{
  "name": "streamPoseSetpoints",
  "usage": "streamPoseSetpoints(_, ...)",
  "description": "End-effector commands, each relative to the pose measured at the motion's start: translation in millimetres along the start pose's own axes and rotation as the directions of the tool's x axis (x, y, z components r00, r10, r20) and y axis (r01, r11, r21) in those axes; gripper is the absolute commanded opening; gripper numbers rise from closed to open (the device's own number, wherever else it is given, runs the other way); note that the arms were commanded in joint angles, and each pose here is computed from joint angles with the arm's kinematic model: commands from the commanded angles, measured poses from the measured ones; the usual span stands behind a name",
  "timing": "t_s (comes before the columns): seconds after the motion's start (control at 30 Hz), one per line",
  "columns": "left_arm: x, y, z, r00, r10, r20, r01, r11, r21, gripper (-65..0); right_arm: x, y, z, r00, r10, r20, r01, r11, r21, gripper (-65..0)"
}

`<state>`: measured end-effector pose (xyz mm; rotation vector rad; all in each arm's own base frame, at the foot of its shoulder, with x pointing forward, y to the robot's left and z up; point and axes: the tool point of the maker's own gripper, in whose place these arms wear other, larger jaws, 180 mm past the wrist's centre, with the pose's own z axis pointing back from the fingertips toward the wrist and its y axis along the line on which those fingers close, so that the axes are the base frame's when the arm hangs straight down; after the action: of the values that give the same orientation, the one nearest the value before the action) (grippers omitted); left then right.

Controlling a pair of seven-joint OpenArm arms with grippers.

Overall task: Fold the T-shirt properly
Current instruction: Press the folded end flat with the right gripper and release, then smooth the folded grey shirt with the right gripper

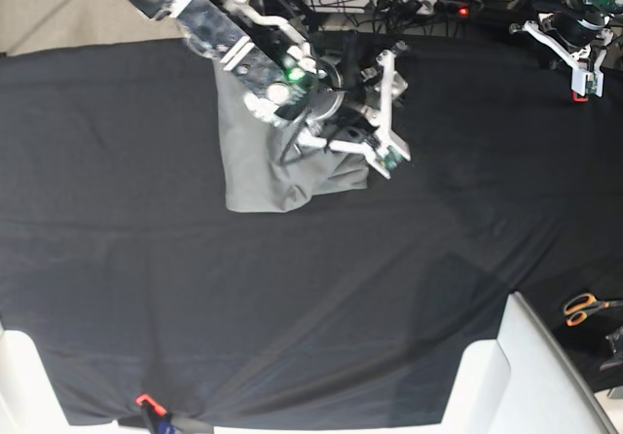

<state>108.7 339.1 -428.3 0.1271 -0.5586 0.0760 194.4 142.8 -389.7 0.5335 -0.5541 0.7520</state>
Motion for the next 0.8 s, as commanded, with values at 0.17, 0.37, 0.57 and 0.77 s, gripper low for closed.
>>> streamPoseSetpoints(0.17, 7, 9, 4, 1.000, -0.019, 0.021, 0.018, 1.000, 0.023, -65.0, 29, -54, 72, 0.985, -0.068, 0.162, 0.092, 0.985, -0.144, -32.3)
streamPoseSetpoints(0.37, 7, 9, 4, 1.000, -0.019, 0.021, 0.018, 1.000, 0.023, -65.0, -28, -116, 84, 0.953, -0.283, 0.108, 0.302, 0.907, -0.293, -61.2)
streamPoseSetpoints(0.57, 7, 9, 4, 1.000, -0.019, 0.021, 0.018, 1.000, 0.023, -65.0, -58, -127, 69, 0.942, -0.333, 0.043, 0.329, 0.890, -0.317, -64.8)
streamPoseSetpoints(0.77, 8, 10, 4, 1.000, -0.022, 0.021, 0.021, 0.999, 0.024, -65.0, -83, -126, 50, 0.925, -0.380, -0.009, 0.358, 0.879, -0.315, -64.8)
